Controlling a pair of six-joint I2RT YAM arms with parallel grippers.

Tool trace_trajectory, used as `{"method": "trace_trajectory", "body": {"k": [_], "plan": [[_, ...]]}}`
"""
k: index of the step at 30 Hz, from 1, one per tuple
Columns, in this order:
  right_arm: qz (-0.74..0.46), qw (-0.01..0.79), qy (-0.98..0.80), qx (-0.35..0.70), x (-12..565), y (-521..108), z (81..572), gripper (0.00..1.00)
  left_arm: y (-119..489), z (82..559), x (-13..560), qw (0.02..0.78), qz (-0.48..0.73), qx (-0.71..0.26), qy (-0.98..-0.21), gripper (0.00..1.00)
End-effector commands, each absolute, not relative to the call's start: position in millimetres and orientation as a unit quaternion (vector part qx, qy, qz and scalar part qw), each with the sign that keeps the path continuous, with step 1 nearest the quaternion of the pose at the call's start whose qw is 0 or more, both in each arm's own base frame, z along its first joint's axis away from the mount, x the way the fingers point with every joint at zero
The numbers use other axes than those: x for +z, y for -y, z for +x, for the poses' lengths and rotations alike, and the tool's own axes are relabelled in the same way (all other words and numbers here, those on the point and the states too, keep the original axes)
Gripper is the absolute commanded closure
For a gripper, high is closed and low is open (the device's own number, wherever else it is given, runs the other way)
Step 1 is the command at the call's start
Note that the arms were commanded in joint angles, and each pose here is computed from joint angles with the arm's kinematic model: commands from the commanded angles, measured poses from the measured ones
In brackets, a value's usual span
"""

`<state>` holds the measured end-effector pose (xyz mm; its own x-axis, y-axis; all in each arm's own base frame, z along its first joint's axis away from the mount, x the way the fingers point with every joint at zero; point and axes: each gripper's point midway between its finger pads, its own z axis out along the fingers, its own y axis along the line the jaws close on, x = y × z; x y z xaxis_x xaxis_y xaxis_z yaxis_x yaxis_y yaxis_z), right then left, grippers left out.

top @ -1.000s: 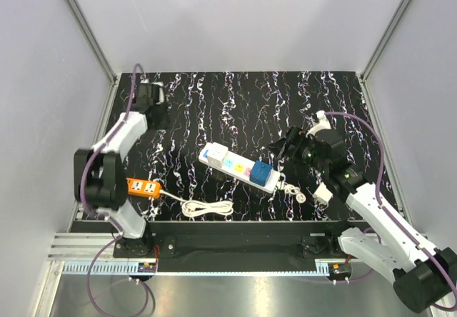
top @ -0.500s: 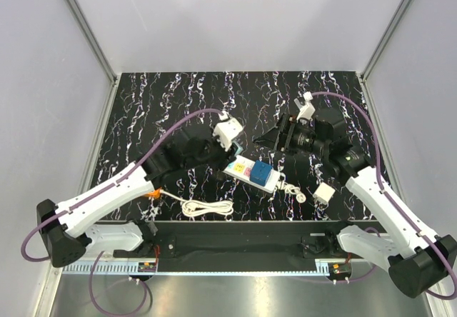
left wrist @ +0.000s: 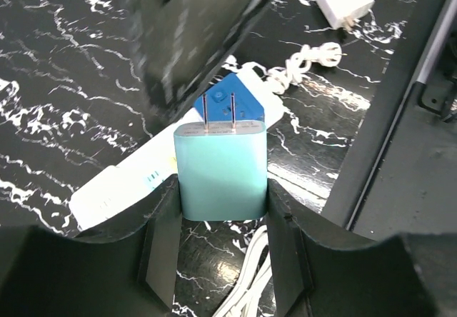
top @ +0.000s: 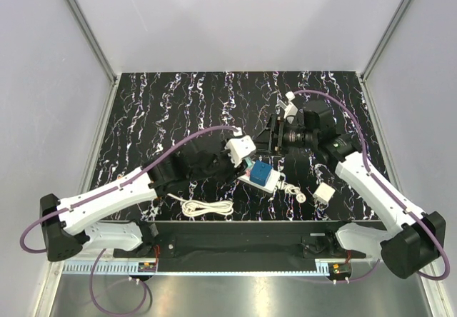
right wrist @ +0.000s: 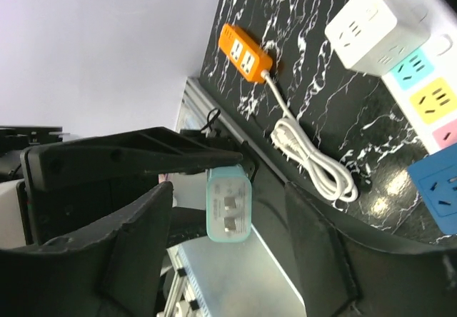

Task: Insert the plug

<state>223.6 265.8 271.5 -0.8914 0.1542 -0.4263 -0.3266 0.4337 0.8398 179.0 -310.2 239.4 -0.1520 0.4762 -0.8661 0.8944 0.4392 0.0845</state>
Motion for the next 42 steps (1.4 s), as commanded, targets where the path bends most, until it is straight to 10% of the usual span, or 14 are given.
{"method": "trace_trajectory", "body": {"k": [1, 12, 17, 19, 22, 27, 33, 35, 38, 42], "plan": [[-0.091, 0.210, -0.796, 0.560, 287, -272, 208, 0.31, 328, 181, 266, 0.482, 0.477, -0.250, -0.691, 1.00], [-0.118, 0.153, -0.783, 0.592, 260, -273, 181, 0.41, 333, 187, 279, 0.500, 0.484, -0.236, -0.678, 1.00], [-0.111, 0.162, -0.789, 0.583, 251, -270, 180, 0.81, 333, 186, 283, 0.503, 0.488, -0.237, -0.673, 1.00], [-0.113, 0.160, -0.785, 0.588, 251, -271, 179, 0.77, 333, 184, 283, 0.503, 0.491, -0.240, -0.670, 1.00], [-0.117, 0.148, -0.781, 0.596, 250, -273, 178, 0.43, 332, 185, 281, 0.504, 0.493, -0.236, -0.668, 1.00], [-0.118, 0.137, -0.779, 0.601, 248, -275, 177, 0.41, 334, 184, 275, 0.499, 0.495, -0.238, -0.671, 1.00], [-0.113, 0.156, -0.781, 0.594, 247, -273, 181, 0.91, 333, 185, 273, 0.503, 0.495, -0.238, -0.667, 1.00], [-0.111, 0.166, -0.782, 0.591, 248, -273, 184, 1.00, 333, 184, 271, 0.500, 0.495, -0.239, -0.669, 0.84], [-0.110, 0.188, -0.778, 0.590, 254, -273, 190, 1.00, 331, 186, 272, 0.501, 0.469, -0.244, -0.685, 0.13], [-0.120, 0.252, -0.748, 0.602, 276, -273, 198, 1.00, 331, 171, 277, 0.479, 0.458, -0.314, -0.680, 0.05]]}}
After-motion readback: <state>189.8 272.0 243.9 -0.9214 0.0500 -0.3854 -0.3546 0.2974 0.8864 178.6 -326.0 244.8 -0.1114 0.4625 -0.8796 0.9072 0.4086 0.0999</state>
